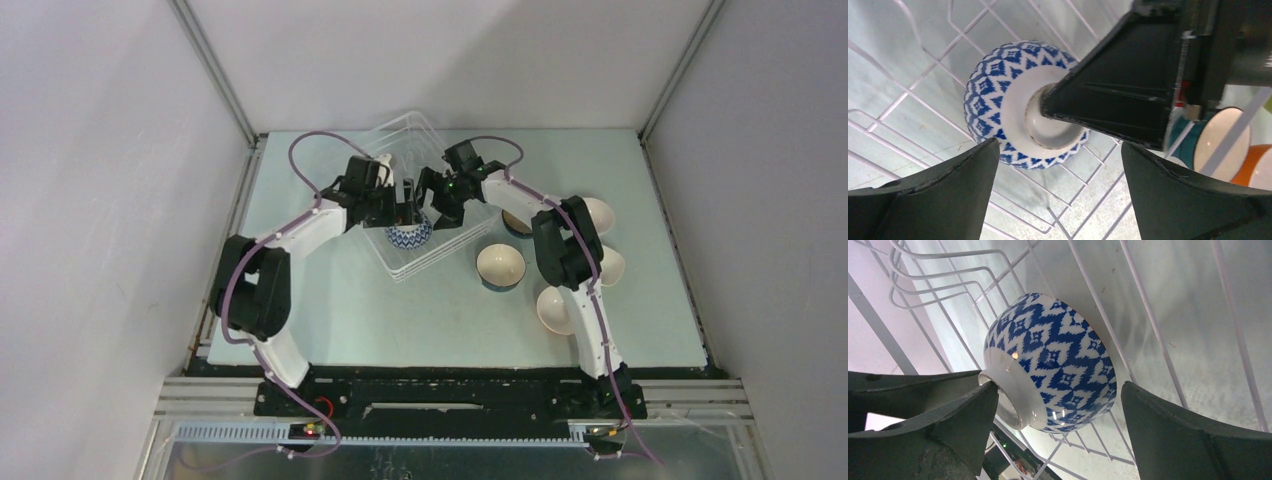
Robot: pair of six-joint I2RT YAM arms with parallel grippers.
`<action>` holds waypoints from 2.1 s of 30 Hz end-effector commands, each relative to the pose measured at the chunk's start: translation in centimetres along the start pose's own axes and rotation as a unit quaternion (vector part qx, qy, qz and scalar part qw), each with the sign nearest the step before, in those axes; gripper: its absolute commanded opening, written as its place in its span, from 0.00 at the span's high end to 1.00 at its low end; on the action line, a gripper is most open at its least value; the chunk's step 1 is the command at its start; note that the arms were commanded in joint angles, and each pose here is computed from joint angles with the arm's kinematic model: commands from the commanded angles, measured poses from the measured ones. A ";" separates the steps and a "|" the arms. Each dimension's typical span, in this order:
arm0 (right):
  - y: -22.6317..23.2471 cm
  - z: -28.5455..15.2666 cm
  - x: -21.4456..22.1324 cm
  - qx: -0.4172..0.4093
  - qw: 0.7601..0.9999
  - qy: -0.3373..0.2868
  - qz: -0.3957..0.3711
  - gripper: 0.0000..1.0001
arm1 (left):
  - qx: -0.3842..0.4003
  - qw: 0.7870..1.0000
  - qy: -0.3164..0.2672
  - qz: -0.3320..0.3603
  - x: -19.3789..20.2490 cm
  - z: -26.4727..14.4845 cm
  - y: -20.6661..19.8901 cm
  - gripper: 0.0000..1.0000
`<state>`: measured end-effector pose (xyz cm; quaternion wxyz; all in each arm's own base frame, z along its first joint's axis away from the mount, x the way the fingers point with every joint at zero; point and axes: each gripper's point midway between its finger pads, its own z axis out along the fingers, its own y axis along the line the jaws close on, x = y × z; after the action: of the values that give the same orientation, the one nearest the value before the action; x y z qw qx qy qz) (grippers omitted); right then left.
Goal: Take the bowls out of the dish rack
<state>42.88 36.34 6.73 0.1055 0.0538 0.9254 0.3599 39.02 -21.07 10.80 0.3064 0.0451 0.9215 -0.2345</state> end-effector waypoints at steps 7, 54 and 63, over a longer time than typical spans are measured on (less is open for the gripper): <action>1.3 0.8 0.0 -0.023 0.999 -0.004 0.025 0.00 | -0.048 0.999 0.013 -0.001 1.1 2.2 2.6 0.00; 11.2 -9.9 -3.0 -0.283 0.955 -0.084 -0.002 1.00 | 0.205 0.970 -0.124 0.050 -2.4 -1.4 -4.2 0.08; 9.1 -11.4 -3.7 -0.260 0.960 -0.105 0.009 1.00 | 0.239 0.957 -0.157 0.047 -3.0 -2.8 -5.5 0.06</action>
<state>43.87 35.90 17.18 0.1693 0.0944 0.8055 0.5599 39.47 -23.70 13.14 0.4026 0.1047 0.8146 -0.4042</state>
